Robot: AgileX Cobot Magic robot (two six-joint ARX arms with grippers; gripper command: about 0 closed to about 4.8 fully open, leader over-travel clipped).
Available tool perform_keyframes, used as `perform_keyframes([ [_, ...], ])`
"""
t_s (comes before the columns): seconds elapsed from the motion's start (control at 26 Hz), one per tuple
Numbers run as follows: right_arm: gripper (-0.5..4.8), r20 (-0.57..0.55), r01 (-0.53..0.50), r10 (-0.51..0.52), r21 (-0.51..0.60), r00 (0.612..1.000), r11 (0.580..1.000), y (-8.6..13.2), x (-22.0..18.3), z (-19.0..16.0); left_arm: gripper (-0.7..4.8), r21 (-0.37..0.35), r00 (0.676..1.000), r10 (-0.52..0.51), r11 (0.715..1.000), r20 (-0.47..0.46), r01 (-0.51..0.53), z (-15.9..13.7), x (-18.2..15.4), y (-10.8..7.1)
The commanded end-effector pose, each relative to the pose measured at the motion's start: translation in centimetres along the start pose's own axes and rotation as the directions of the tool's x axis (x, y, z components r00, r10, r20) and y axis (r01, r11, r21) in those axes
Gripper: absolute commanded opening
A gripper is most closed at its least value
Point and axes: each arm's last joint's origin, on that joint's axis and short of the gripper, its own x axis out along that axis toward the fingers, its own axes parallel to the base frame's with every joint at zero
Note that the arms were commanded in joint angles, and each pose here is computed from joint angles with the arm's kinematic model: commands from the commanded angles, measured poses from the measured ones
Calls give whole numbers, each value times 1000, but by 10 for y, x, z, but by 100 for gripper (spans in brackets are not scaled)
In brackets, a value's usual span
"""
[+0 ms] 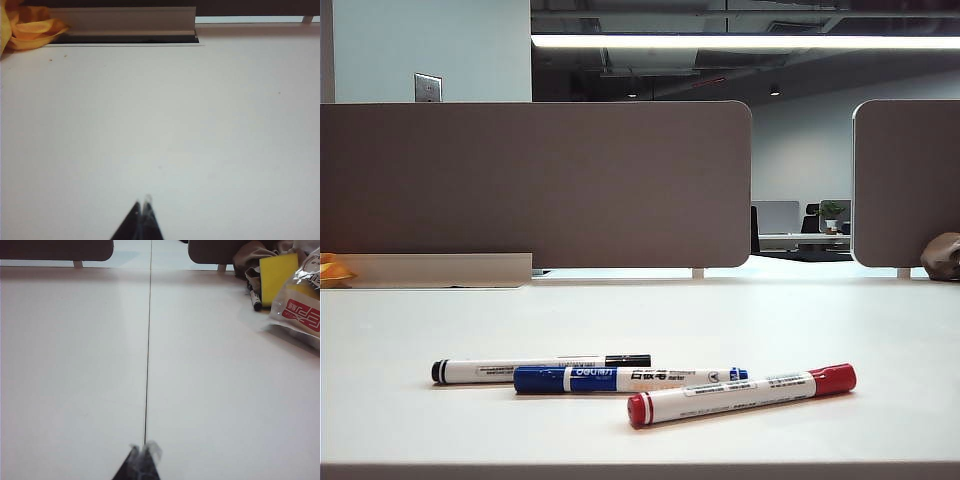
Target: Pick up the markers one by one and line them up horizontally in a straight line on the table.
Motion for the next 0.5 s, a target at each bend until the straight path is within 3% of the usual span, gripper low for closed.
perform_keyframes([
  [0.04,-1,2,0,0,4,1000,1000,0,1,-1,-5,-6,1000,0,1000,10,0,2,0,0],
  [0.5,-1,2,0,0,4,1000,1000,0,1,-1,-5,-1,1000,1,1000,11,-1,2,0,0],
])
